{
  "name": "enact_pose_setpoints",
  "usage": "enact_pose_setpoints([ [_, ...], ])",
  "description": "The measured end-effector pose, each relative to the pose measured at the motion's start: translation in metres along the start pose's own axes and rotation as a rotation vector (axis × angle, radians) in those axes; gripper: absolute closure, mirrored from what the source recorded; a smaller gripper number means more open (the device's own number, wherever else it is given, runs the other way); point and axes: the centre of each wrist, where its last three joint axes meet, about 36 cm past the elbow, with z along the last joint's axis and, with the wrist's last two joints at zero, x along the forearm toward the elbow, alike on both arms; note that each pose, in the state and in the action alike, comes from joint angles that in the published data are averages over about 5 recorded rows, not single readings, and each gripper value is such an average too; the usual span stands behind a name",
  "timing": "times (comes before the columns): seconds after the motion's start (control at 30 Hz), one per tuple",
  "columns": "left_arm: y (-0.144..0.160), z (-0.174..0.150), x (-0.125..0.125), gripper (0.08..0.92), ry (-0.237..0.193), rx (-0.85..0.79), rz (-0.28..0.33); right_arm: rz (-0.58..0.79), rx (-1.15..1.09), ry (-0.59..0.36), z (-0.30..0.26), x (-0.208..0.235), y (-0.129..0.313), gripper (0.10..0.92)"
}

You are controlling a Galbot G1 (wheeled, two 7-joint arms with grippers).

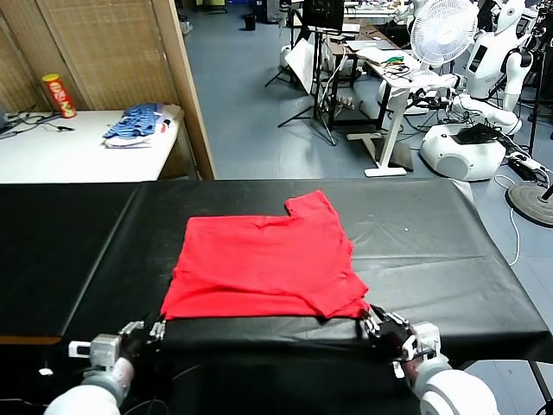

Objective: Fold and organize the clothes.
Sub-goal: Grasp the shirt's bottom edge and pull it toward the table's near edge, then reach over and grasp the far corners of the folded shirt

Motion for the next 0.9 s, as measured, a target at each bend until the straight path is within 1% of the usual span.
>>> enact_pose_setpoints([
  [0.03,0.001,-0.004,-0.001,0.252,-0.009,0.006,0.000,0.007,-0.001,-0.018,-0.003,-0.008,-0.003,0.228],
  [0.13,0.004,-0.018,-0.009,0.208,-0.040,0.038,0.023,0.027,-0.005,-0.060,-0.013,-0.037,-0.013,0.225],
  [0.3,0.008,-0.053,-0.037,0.202,-0.093,0.096,0.090,0.059,0.000,-0.096,-0.034,-0.099,-0.027,0.224],
  [0.37,0.008,-0.068,-0.051,0.201,-0.114,0.111,0.114,0.073,0.003,-0.095,-0.041,-0.125,-0.032,0.224],
  [0.47,0.007,-0.087,-0.075,0.201,-0.132,0.131,0.139,0.087,0.004,-0.079,-0.050,-0.159,-0.037,0.224],
  [0.53,0.005,-0.098,-0.093,0.201,-0.133,0.143,0.149,0.092,0.004,-0.065,-0.056,-0.180,-0.038,0.224],
  [0.6,0.003,-0.107,-0.113,0.201,-0.123,0.153,0.156,0.092,0.003,-0.050,-0.062,-0.200,-0.038,0.224],
  [0.73,0.000,-0.125,-0.154,0.201,-0.084,0.181,0.168,0.080,-0.003,-0.015,-0.072,-0.240,-0.035,0.224],
  [0.9,-0.006,-0.145,-0.201,0.201,-0.042,0.194,0.173,0.069,-0.011,0.036,-0.078,-0.277,-0.030,0.224],
])
